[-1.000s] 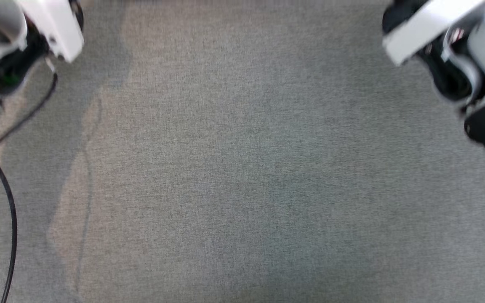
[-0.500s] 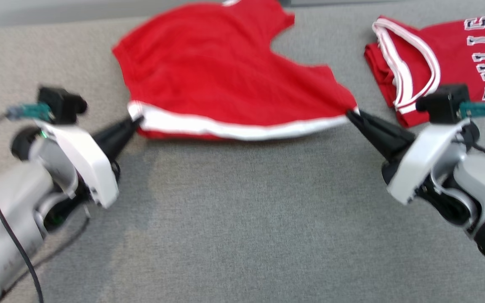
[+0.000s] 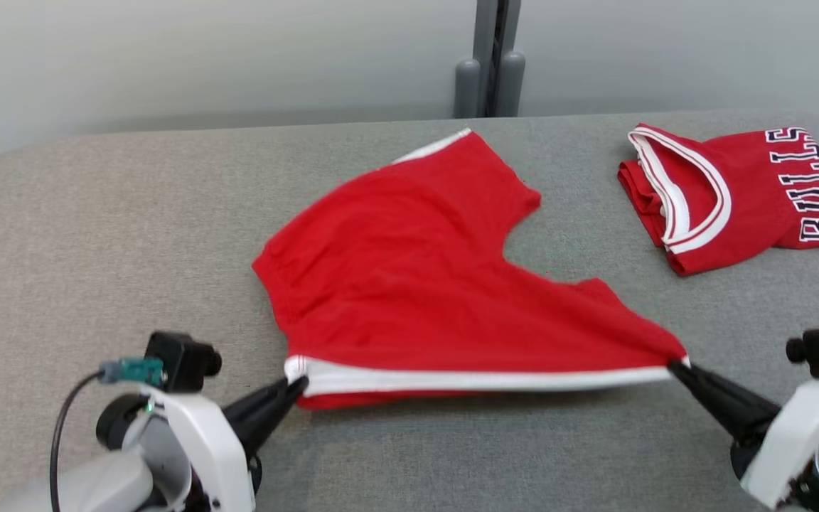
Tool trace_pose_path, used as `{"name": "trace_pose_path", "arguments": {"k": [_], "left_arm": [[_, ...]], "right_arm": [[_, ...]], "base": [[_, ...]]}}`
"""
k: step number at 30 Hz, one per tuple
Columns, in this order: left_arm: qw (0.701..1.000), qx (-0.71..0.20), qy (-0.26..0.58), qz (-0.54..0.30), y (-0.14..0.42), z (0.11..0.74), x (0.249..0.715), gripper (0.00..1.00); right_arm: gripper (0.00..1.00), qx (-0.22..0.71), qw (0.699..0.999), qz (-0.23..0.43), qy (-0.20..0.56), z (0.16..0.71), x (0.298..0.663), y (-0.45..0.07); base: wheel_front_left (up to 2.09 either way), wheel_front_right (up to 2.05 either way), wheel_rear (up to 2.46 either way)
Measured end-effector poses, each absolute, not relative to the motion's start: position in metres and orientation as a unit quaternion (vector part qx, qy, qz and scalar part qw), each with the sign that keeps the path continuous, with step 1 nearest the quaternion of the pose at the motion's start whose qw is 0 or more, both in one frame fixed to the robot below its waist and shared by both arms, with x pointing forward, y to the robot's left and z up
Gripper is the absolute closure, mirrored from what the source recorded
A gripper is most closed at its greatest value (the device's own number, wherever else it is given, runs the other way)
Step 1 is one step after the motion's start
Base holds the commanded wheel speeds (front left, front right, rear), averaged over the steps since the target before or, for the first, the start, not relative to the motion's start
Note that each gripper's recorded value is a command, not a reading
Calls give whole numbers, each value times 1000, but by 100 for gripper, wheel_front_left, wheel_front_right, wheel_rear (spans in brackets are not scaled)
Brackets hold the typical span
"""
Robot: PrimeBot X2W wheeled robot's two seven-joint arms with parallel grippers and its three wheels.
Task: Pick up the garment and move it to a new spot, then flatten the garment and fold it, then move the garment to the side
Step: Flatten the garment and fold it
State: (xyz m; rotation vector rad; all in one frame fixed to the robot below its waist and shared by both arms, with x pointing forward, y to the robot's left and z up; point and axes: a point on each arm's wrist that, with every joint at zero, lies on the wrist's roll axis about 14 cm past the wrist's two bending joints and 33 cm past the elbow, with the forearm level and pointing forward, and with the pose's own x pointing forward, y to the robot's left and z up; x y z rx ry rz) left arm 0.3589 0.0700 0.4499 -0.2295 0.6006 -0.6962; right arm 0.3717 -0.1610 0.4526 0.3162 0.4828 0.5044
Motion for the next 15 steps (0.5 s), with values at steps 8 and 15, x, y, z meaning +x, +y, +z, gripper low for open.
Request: {"name": "trace_pose_path", "arguments": {"k": [8, 15], "left_arm": [[879, -129, 313, -335, 68, 452, 321, 100], [885, -133, 299, -332, 67, 460, 327, 100]], "right_arm": [[100, 171, 917, 251, 258, 453, 342, -165], [100, 138, 927, 265, 227, 475, 356, -162]], "base": [[0, 0, 0], [0, 0, 0]]}}
